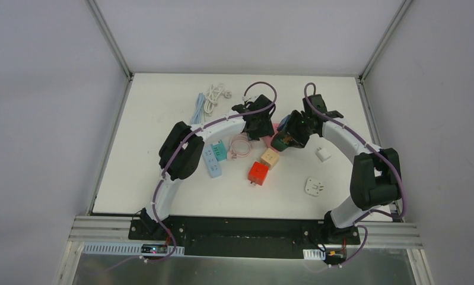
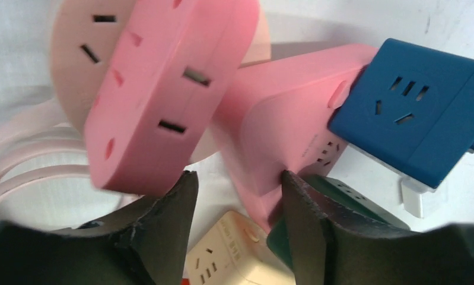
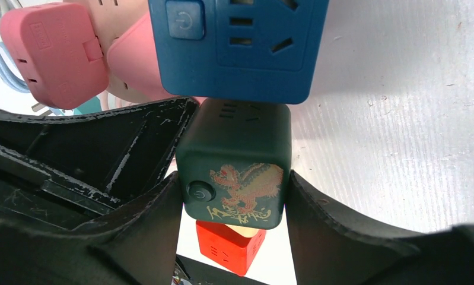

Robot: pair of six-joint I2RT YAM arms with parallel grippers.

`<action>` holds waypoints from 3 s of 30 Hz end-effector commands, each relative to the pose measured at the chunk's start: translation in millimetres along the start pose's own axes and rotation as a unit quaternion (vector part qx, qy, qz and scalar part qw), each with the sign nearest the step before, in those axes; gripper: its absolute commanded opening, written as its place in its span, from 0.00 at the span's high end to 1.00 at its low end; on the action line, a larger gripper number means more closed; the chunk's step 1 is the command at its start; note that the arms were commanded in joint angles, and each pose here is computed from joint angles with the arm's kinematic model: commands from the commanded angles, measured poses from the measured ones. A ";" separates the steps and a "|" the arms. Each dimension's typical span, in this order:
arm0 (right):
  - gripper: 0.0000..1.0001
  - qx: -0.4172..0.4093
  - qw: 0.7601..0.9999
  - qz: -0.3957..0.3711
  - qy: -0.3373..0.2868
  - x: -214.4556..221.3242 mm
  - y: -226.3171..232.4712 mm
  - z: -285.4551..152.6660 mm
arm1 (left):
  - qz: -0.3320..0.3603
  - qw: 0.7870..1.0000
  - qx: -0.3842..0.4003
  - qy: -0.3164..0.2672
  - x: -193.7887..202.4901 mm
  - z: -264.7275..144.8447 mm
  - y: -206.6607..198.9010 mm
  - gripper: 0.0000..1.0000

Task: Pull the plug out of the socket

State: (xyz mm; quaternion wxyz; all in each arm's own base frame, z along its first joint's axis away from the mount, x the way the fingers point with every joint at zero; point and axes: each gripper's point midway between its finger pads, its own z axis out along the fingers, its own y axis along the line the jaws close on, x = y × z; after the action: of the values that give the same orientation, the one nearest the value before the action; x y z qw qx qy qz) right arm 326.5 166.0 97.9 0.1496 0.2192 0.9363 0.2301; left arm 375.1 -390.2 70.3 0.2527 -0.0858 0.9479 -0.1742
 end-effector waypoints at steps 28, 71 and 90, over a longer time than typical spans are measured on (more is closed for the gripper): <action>1.00 -0.165 0.982 -0.052 -0.072 -29.6 65.9 -56.7 | 0.011 0.992 -0.091 0.087 57.9 13.8 44.5 0.73; 0.92 -0.045 0.983 0.032 0.174 110.8 -52.2 -84.2 | 0.096 0.981 0.091 -0.144 -75.3 -160.0 -15.5 0.01; 0.15 0.102 0.990 0.022 0.098 78.6 -97.2 -51.8 | 0.044 0.974 0.063 -0.215 -139.9 -221.1 73.2 0.01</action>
State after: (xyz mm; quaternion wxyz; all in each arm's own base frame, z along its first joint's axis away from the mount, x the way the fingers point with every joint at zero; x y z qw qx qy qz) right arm 182.6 115.4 73.9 -0.0166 0.2256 0.9570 0.1818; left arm 381.9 -249.5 267.8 0.4598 -0.0218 0.8748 -0.1511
